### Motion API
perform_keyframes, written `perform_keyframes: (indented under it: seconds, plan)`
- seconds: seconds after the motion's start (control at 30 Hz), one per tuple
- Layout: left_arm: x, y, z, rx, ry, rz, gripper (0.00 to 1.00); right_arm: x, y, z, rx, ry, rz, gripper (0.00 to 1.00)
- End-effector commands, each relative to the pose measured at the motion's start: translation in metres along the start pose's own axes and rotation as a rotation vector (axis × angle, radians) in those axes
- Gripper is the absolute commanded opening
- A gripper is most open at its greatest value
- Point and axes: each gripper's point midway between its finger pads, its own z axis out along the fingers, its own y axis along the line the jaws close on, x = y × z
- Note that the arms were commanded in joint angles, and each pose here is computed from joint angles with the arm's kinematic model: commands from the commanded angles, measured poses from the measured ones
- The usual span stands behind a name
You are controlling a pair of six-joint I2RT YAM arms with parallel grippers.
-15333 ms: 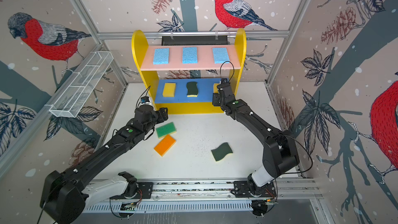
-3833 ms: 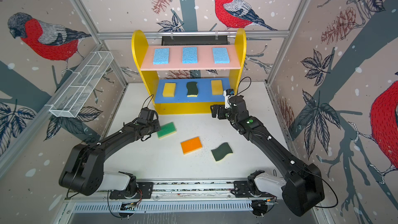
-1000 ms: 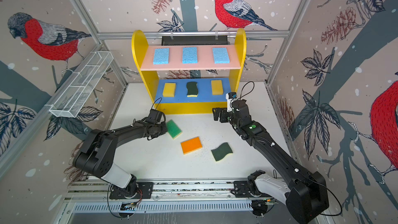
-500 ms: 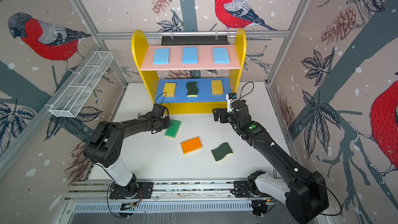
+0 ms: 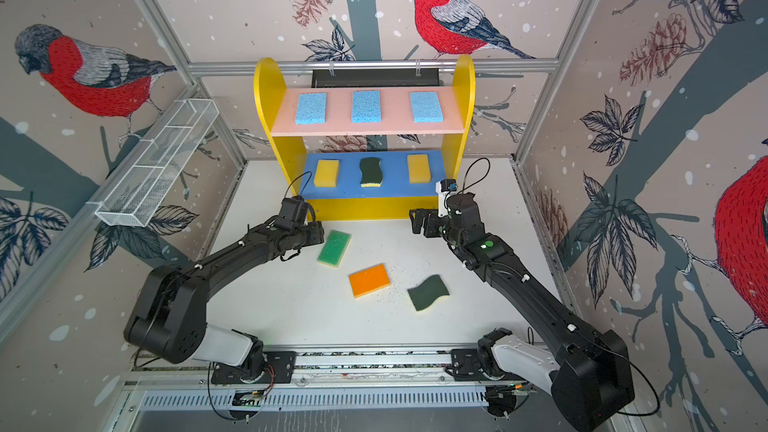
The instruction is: Place and organize the cleaning sponges onto the shelf
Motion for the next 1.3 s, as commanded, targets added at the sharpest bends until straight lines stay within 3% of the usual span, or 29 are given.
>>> perform_keyframes:
  seconds: [0.0,0.27,0.47,0.73,0.8,1.27]
  plan:
    - [0.014,-0.012,-0.005,0.049,0.002,0.075,0.71,-0.005,0.005,0.000,-0.025,-0.016,0.008,1.00]
    - [0.040,-0.045,-0.008,0.104,-0.031,0.198,0.80,-0.005,0.008,-0.003,-0.039,-0.015,0.011,1.00]
    - [0.045,-0.032,-0.007,0.023,-0.034,0.208,0.83,-0.001,0.007,-0.004,-0.037,-0.011,0.016,0.99]
    - [0.060,-0.035,-0.004,0.080,-0.050,0.210,0.88,0.003,0.007,-0.003,-0.043,-0.003,0.023,0.99]
    - [0.060,-0.037,-0.005,0.099,-0.063,0.214,0.94,0.003,0.006,-0.004,-0.039,-0.006,0.018,0.99]
    - [0.076,-0.035,0.007,0.111,-0.059,0.205,0.94,0.006,0.002,-0.008,-0.025,-0.015,0.018,0.99]
